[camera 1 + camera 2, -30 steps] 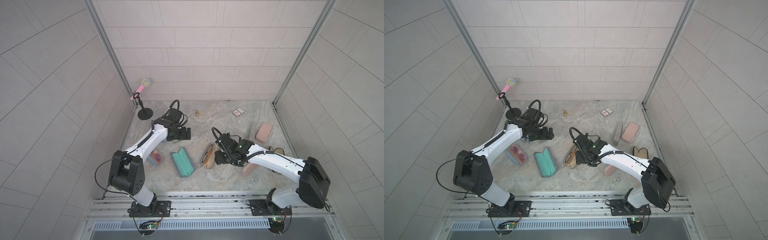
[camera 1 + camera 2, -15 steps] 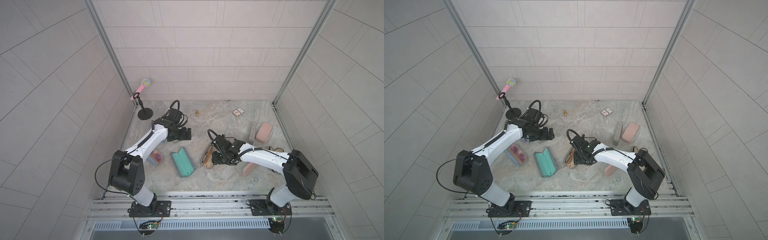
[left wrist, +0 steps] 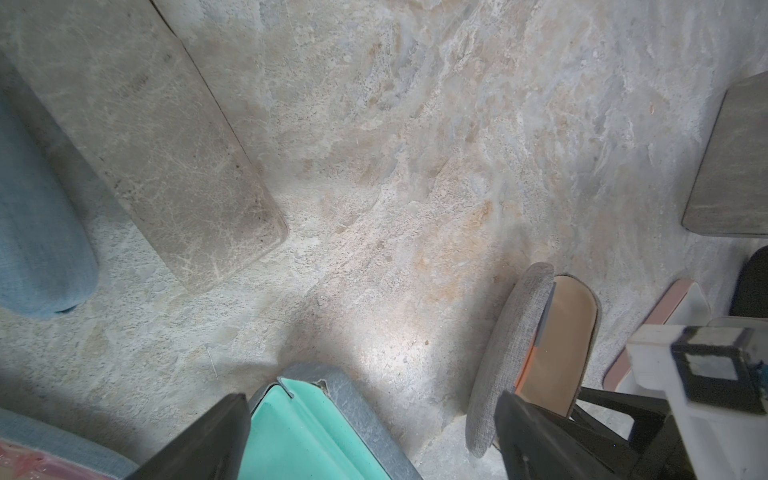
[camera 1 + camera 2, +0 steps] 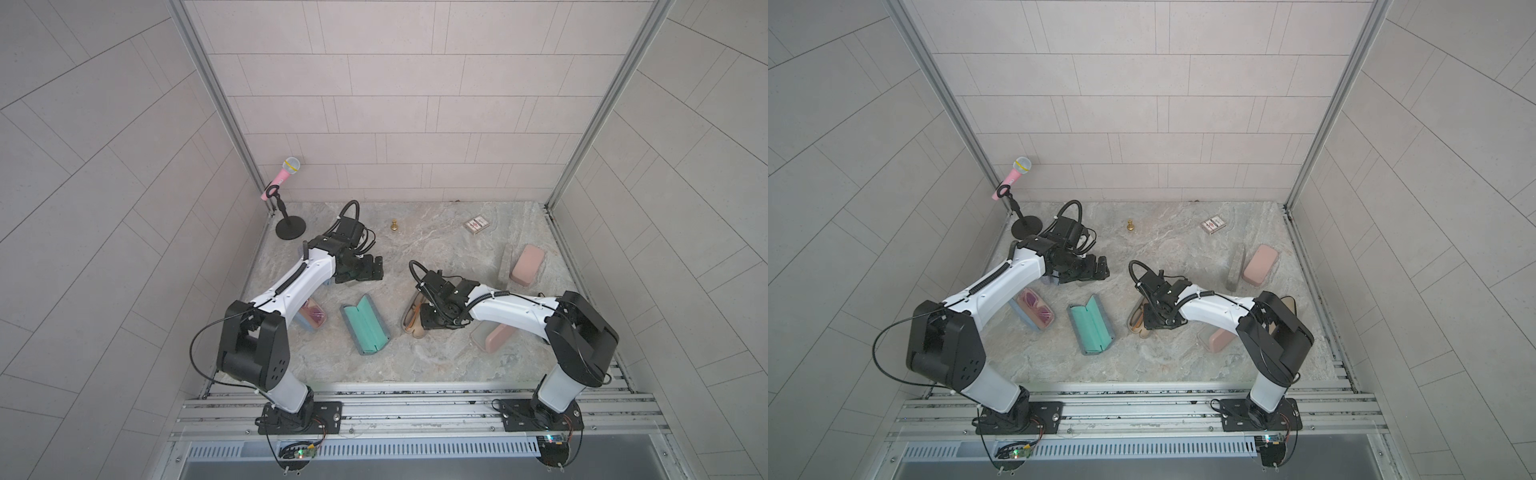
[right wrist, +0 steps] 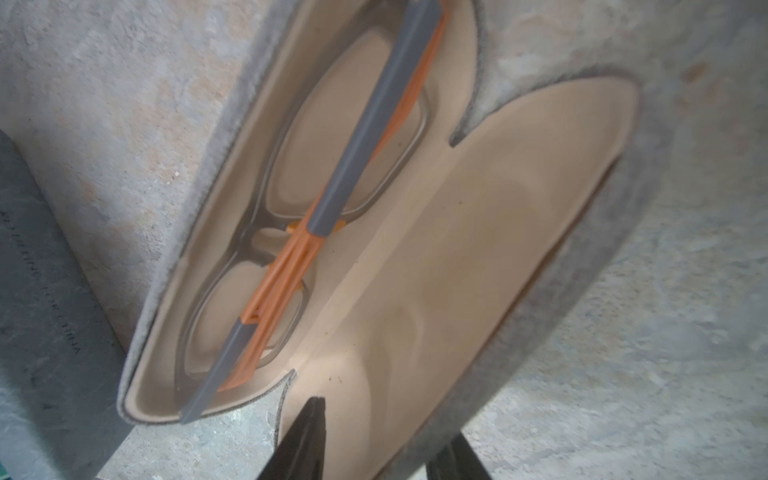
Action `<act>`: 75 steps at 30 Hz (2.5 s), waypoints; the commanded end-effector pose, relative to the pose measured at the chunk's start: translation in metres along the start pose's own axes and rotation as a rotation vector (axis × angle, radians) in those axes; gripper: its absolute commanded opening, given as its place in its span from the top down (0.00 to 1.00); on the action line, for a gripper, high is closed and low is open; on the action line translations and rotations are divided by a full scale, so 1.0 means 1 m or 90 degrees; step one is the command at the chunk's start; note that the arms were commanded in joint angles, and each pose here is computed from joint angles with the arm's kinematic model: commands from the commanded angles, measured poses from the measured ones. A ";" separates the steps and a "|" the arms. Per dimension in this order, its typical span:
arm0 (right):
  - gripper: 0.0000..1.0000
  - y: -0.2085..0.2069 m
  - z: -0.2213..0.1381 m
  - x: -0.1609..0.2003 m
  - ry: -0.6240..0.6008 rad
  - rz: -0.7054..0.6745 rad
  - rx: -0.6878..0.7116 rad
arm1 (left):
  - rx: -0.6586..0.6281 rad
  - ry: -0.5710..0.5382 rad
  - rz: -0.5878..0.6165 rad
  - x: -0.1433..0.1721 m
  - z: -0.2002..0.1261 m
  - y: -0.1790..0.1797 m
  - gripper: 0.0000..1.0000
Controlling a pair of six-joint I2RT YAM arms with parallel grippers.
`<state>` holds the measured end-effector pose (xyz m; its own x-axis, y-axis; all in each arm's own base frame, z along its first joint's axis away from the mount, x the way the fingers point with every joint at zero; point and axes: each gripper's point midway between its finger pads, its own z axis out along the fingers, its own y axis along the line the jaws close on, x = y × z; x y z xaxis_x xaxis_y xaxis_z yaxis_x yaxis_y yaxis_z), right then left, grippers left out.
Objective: Close the glasses case
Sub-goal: Move the glasses case to the center of the board.
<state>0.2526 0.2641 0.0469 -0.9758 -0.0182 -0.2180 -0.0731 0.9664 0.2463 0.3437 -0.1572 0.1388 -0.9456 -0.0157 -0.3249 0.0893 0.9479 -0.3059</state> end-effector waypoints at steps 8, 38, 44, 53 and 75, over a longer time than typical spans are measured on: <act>0.70 0.011 0.000 -0.015 -0.008 0.002 0.002 | 0.009 0.015 0.000 0.004 0.003 -0.001 0.00; 0.79 -0.001 -0.017 -0.102 -0.022 0.027 -0.004 | 0.018 0.040 0.000 0.008 0.012 -0.002 0.00; 0.79 -0.026 -0.017 -0.134 -0.030 0.047 -0.001 | 0.017 0.053 -0.002 0.010 0.017 -0.001 0.00; 0.79 -0.062 0.002 -0.159 -0.012 0.067 0.004 | 0.007 0.066 -0.002 0.013 0.023 0.003 0.00; 0.61 -0.064 -0.042 -0.163 -0.042 0.038 0.004 | 0.038 0.064 -0.018 0.001 0.034 -0.021 0.00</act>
<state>0.4097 0.2025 0.0699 -0.9768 0.0637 -0.2046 0.0081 0.9651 0.2617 0.3406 -0.1757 0.1040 -0.9805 -0.0059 -0.1963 0.0640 0.9355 -0.3476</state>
